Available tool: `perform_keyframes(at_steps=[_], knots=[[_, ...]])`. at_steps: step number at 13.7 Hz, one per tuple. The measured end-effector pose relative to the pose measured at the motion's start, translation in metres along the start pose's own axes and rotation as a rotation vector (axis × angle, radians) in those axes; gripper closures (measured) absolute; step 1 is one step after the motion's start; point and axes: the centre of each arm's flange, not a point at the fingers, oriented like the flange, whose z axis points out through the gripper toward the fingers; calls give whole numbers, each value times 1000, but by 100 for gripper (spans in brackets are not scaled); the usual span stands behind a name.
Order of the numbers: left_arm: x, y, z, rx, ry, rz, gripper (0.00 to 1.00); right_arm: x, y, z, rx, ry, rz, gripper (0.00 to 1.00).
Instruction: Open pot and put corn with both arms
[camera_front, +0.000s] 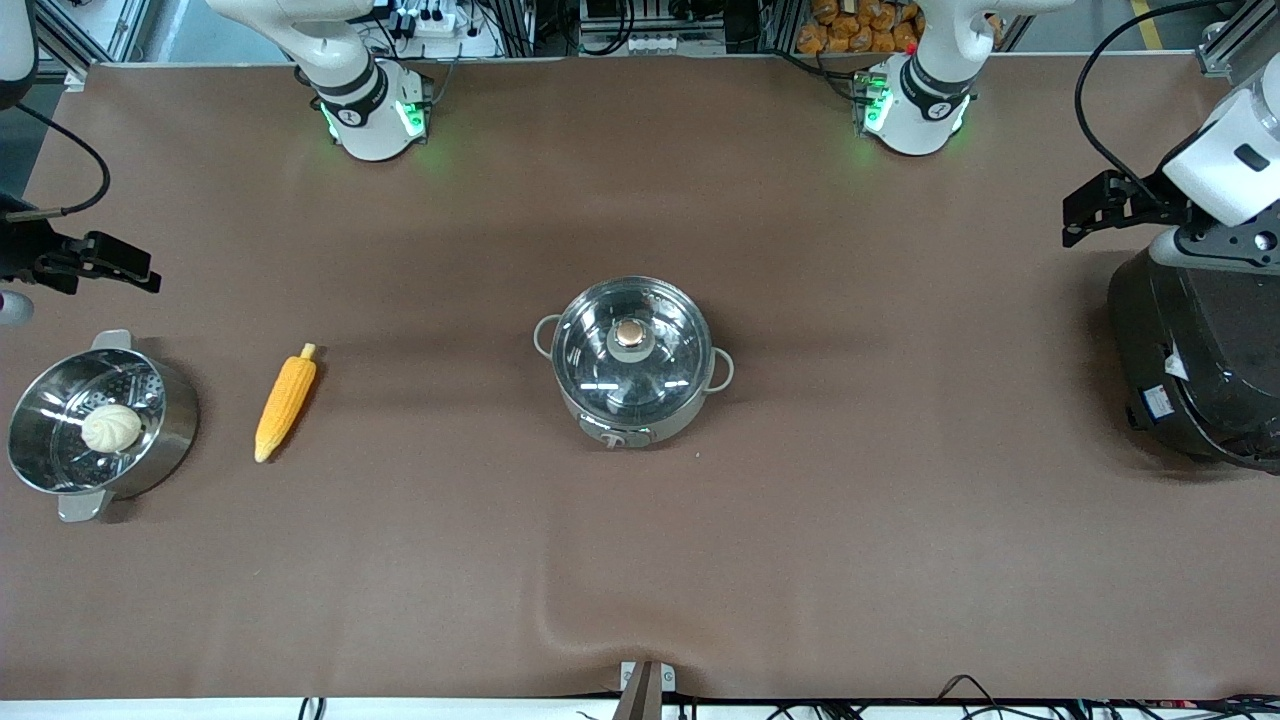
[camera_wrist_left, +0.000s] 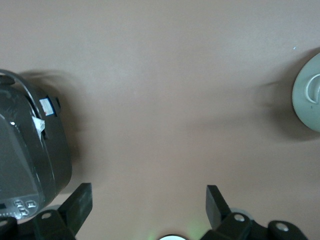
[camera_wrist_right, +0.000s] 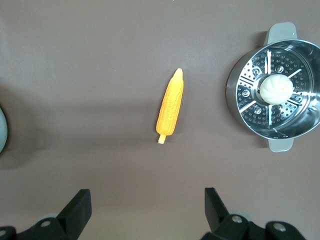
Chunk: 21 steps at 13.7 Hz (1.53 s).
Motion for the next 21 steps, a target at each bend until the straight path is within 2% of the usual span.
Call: perform_keyframes(at_steps=[2, 5, 7, 8, 10, 11, 13, 17, 19, 21], knots=[[12, 11, 12, 0, -20, 16, 0, 6, -2, 14, -2, 20, -4, 0], [42, 42, 49, -1, -44, 13, 0, 11, -1, 44, -3, 15, 12, 0], [64, 92, 80, 0, -40, -22, 0, 15, 0, 75, -4, 18, 64, 0], [72, 125, 94, 1, -34, -51, 0, 17, 0, 96, -4, 24, 127, 0], [84, 199, 121, -6, 1, -126, 0, 17, -8, 144, -4, 20, 283, 0], [86, 238, 134, -15, 24, -159, 0, 17, -16, 166, -10, -1, 325, 0], [84, 307, 157, -45, 70, -182, 0, 21, -20, 208, -33, -42, 323, 0], [71, 423, 205, -135, 176, -200, 0, 30, 1, 308, -59, -4, 323, 0], [66, 454, 224, -132, 188, -180, 0, 26, 8, 340, -65, -26, 332, 0], [60, 468, 240, -96, 193, -146, 0, 23, 16, 357, -69, -48, 357, 0]])
